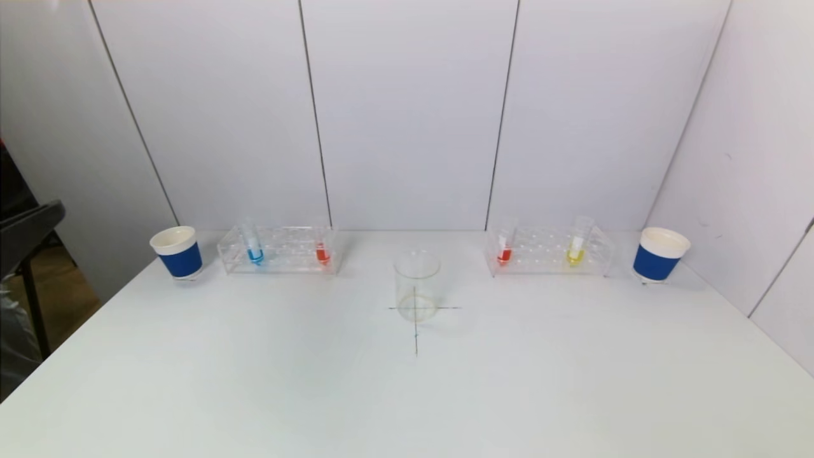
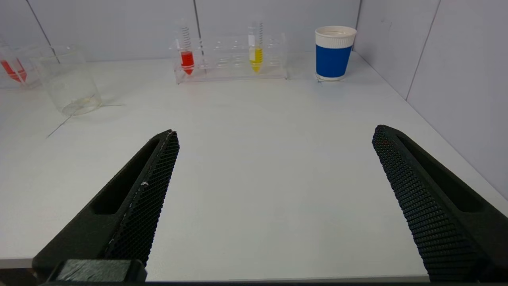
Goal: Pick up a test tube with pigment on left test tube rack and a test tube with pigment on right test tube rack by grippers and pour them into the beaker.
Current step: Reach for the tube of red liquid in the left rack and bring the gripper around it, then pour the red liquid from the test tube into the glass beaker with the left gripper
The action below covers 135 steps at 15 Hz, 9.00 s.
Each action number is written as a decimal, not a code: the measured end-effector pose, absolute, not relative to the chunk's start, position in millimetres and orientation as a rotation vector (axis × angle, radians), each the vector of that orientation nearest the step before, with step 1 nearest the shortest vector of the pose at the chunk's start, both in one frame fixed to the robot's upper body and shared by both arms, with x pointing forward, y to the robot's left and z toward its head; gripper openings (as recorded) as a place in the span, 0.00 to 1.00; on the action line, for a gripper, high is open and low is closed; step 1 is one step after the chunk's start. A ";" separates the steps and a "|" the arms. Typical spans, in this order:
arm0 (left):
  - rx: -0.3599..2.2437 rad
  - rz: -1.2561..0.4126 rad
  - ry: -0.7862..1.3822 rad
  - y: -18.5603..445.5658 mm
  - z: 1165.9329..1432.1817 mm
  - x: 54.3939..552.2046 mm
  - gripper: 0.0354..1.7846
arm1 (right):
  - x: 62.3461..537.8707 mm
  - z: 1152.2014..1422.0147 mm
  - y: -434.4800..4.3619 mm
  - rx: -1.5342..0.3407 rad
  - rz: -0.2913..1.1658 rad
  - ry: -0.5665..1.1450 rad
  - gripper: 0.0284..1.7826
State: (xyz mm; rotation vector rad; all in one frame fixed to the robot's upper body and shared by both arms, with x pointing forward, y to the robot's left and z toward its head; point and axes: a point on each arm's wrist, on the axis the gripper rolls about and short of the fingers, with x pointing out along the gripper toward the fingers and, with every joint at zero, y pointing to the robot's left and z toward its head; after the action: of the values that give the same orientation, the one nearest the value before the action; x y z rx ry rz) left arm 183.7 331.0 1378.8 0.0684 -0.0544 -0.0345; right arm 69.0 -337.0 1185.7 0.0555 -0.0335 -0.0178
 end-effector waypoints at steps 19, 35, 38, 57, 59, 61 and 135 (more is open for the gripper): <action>0.047 -0.114 -0.046 260.9 1272.4 370.6 0.99 | 69.0 1185.7 -337.0 0.055 -0.018 -0.033 0.99; 0.043 -0.091 -0.027 209.6 1183.1 457.2 0.99 | 69.0 1185.7 -337.0 0.055 -0.018 -0.033 0.99; 0.044 -0.076 -0.027 212.8 1178.9 465.2 0.99 | 69.0 1185.7 -337.0 0.055 -0.018 -0.033 0.99; 0.054 -0.052 -0.034 218.5 1165.6 497.1 0.99 | 69.0 1185.7 -337.0 0.055 -0.018 -0.033 0.99; 0.054 -0.055 -0.033 215.6 1167.1 501.3 0.99 | 69.0 1185.7 -337.0 0.056 -0.018 -0.033 0.99; 0.054 -0.053 -0.034 214.0 1168.6 506.7 0.99 | 69.0 1185.7 -337.0 0.055 -0.018 -0.033 0.99; 0.058 -0.287 -0.057 188.7 1365.1 515.6 0.23 | 69.0 1185.7 -337.0 0.055 -0.017 -0.033 0.99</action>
State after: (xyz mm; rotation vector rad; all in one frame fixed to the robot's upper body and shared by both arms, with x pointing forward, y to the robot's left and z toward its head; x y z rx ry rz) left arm 515.6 188.7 1365.1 0.0579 -0.0567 -0.2874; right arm 69.0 -337.0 1185.7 0.0555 -0.0335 -0.0174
